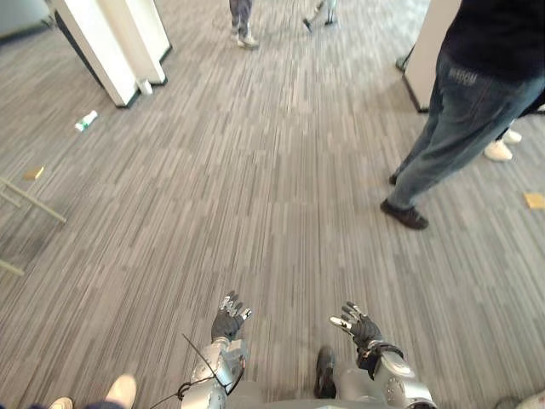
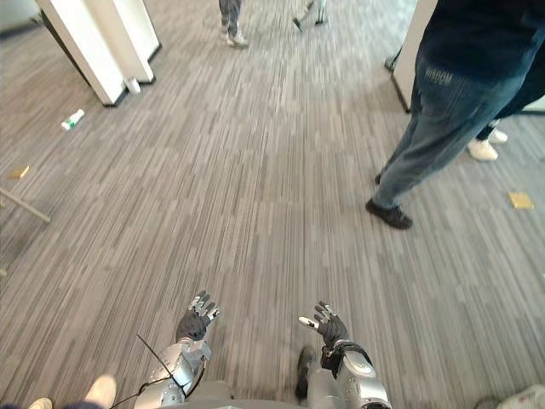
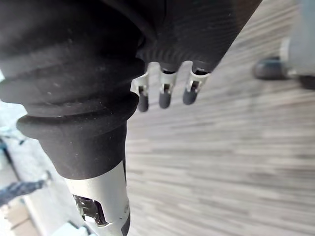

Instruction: Organize washtable

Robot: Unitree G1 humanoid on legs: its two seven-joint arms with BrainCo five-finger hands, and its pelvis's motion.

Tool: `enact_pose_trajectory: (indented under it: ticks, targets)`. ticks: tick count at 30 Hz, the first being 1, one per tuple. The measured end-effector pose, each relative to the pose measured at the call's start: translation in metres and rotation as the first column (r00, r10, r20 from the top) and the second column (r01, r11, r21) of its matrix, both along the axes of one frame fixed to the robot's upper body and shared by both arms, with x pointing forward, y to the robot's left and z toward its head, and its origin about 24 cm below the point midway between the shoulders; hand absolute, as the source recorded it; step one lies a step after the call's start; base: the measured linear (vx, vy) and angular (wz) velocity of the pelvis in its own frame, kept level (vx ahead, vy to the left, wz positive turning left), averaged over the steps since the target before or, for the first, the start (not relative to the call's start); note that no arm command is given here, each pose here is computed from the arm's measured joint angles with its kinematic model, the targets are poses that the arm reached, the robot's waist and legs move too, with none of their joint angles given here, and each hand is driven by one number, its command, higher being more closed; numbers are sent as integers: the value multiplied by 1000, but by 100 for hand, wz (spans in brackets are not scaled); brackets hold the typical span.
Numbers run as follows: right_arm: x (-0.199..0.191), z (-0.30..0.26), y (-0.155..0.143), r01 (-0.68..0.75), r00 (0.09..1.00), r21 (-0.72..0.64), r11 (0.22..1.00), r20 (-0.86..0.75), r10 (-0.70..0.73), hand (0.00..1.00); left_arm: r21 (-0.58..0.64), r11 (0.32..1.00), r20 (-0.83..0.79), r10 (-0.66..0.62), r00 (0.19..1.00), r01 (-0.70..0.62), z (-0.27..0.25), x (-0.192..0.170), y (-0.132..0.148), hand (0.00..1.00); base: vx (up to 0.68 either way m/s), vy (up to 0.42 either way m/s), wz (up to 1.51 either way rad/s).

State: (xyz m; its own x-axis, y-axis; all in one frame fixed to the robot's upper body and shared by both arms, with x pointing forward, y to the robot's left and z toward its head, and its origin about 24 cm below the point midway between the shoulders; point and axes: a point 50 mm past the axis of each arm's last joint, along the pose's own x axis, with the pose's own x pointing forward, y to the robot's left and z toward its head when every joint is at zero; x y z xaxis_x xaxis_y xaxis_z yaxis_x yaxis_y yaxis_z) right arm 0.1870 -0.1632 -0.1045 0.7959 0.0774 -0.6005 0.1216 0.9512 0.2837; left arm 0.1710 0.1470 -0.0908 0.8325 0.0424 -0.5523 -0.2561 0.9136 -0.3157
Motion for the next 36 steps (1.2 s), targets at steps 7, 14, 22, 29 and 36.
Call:
enact_pose_trajectory:
  ticks: [7, 14, 22, 29, 36]
  targets:
    - [-2, 5, -23, 116, 993, -9, 993, 35, -115, 0, -25, 999, 0, 41, 999, -41, 0, 1, 0, 0, 381, 0, -40]
    - [-43, -23, -2, 106, 986, 24, 994, -129, -102, 0, 42, 998, -104, 55, 993, -51, -18, -22, 18, 0, 130, 102, -1]
    - [-42, -22, -4, 112, 986, 23, 993, -124, -109, 0, 43, 996, -102, 76, 992, -72, -18, -22, 22, 0, 0, 0, 0]
    - [-26, -15, -13, 161, 984, 17, 987, -77, -159, 0, 42, 990, -18, 138, 990, -137, -1, -20, 34, 0, 31, 34, 23]
    - [7, 8, -19, 164, 985, 5, 986, 54, -164, 0, 20, 996, 59, 81, 995, -83, 13, -9, 20, 0, 160, 165, 34]
